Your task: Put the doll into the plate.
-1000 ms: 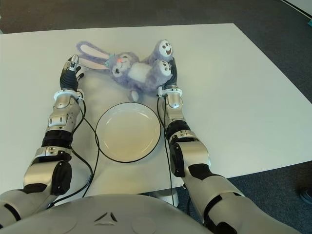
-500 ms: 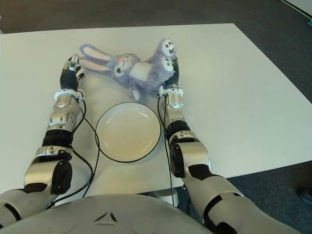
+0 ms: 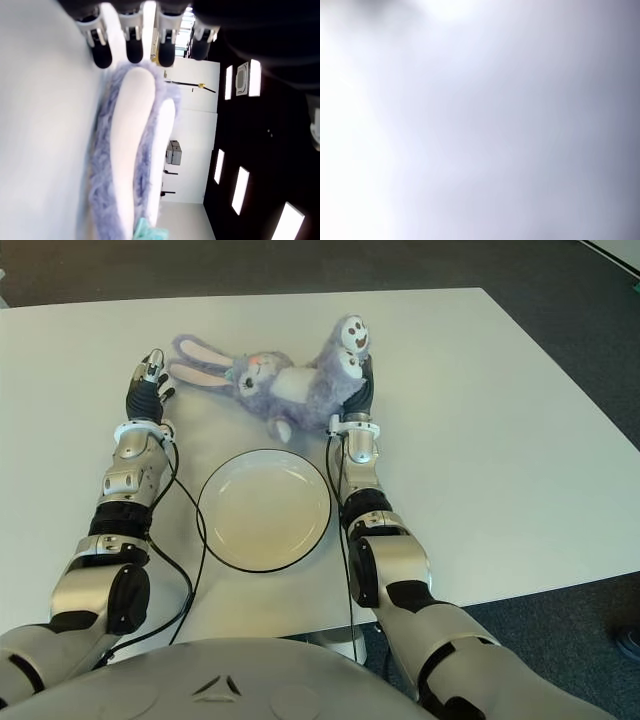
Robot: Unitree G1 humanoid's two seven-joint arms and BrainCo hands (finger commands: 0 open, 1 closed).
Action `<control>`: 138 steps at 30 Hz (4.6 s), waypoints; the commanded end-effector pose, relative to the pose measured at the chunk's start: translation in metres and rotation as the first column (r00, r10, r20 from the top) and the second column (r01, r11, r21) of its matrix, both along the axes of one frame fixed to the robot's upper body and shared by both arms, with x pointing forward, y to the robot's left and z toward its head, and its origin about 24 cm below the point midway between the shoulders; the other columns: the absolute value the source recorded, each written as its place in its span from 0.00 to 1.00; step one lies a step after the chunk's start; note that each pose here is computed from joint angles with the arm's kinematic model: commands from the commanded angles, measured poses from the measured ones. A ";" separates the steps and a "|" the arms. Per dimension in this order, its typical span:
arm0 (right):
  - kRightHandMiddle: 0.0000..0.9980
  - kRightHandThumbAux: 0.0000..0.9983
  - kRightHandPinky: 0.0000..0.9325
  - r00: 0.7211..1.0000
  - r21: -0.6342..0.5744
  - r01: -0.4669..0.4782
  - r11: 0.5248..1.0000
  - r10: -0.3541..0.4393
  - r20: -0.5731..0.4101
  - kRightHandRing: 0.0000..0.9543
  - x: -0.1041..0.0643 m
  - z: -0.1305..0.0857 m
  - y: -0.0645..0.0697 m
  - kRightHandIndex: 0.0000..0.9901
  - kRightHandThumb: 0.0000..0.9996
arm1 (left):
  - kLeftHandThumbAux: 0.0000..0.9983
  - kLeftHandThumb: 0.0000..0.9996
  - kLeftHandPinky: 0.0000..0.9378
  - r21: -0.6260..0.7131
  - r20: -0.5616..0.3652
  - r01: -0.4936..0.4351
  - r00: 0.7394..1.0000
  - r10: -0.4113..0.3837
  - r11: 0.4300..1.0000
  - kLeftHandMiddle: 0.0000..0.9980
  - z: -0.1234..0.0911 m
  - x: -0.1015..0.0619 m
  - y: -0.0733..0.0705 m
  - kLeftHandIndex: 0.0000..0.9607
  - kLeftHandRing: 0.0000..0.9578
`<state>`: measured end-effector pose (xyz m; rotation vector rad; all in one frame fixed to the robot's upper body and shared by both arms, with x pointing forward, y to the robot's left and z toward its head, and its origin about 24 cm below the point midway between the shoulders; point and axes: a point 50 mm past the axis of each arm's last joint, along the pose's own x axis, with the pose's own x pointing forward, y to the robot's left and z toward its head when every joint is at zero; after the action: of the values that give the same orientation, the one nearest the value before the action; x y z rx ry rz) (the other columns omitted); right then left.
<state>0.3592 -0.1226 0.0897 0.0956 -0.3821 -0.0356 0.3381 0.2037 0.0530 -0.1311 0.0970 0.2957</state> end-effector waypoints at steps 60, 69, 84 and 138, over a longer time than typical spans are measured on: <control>0.82 0.71 0.94 0.994 0.086 0.018 0.996 -0.027 0.103 0.91 0.011 0.047 -0.004 0.43 0.72 | 0.38 0.00 0.00 0.004 -0.072 -0.003 0.997 0.003 1.000 0.09 -0.015 0.002 -0.005 0.00 0.06; 0.80 0.71 0.94 0.991 0.090 0.016 0.996 -0.027 0.128 0.89 0.012 0.056 -0.003 0.44 0.72 | 0.38 0.00 0.00 0.001 -0.073 -0.003 0.997 0.003 1.000 0.09 -0.016 0.002 -0.005 0.00 0.05; 0.81 0.71 0.94 0.979 0.070 0.013 0.997 -0.028 0.204 0.90 0.011 0.069 -0.001 0.44 0.72 | 0.39 0.00 0.00 0.008 -0.081 -0.003 0.997 0.003 1.000 0.09 -0.016 0.002 -0.005 0.00 0.06; 0.64 0.71 0.94 0.880 0.109 -0.136 0.985 0.069 0.470 0.80 -0.027 0.101 0.006 0.44 0.73 | 0.39 0.00 0.00 0.015 -0.085 0.000 0.996 0.001 1.000 0.09 -0.018 0.003 -0.003 0.00 0.06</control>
<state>0.3345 -0.1181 0.1946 0.2410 -0.8739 0.0664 0.3484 0.1993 0.0542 -0.1152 0.0904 0.2955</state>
